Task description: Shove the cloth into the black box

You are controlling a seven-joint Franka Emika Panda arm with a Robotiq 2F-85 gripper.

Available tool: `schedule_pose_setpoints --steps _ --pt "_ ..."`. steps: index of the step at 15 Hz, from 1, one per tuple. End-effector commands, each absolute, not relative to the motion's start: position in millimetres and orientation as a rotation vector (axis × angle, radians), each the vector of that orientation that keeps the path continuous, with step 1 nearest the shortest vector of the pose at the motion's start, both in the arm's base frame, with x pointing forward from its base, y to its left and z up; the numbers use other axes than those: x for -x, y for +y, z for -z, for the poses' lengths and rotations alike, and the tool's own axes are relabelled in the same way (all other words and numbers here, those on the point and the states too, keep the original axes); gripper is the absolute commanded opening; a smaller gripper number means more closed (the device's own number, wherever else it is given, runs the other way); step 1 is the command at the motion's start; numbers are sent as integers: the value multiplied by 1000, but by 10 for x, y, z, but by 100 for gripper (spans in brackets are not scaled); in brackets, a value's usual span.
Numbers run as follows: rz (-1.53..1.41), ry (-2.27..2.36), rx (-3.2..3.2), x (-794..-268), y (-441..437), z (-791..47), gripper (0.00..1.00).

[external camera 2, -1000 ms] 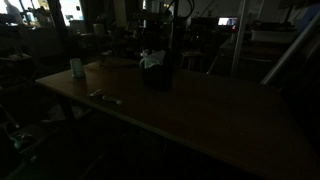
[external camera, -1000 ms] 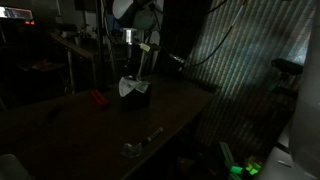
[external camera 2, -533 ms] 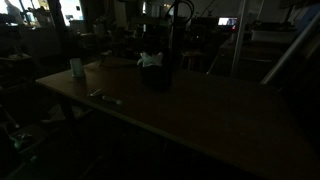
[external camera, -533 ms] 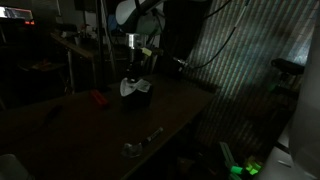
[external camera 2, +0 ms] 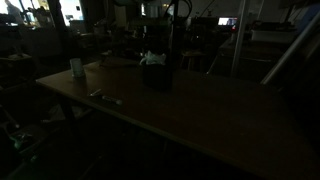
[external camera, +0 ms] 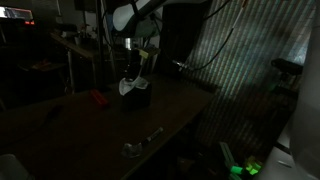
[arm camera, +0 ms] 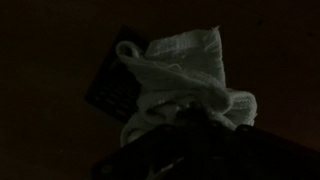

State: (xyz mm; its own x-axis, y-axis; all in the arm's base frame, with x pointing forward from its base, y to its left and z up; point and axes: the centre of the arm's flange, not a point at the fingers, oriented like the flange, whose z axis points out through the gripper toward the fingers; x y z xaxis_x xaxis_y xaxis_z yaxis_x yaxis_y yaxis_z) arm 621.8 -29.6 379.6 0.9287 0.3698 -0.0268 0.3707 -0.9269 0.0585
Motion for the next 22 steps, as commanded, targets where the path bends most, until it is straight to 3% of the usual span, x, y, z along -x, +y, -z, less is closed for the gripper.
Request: schedule_pose_setpoints --steps 1,13,22 --pt "48 606 -2968 -6382 -125 -3615 0" --pt "203 640 -3014 -6503 -118 -3302 0" --pt "-68 604 -2887 -6422 -226 -4393 0"
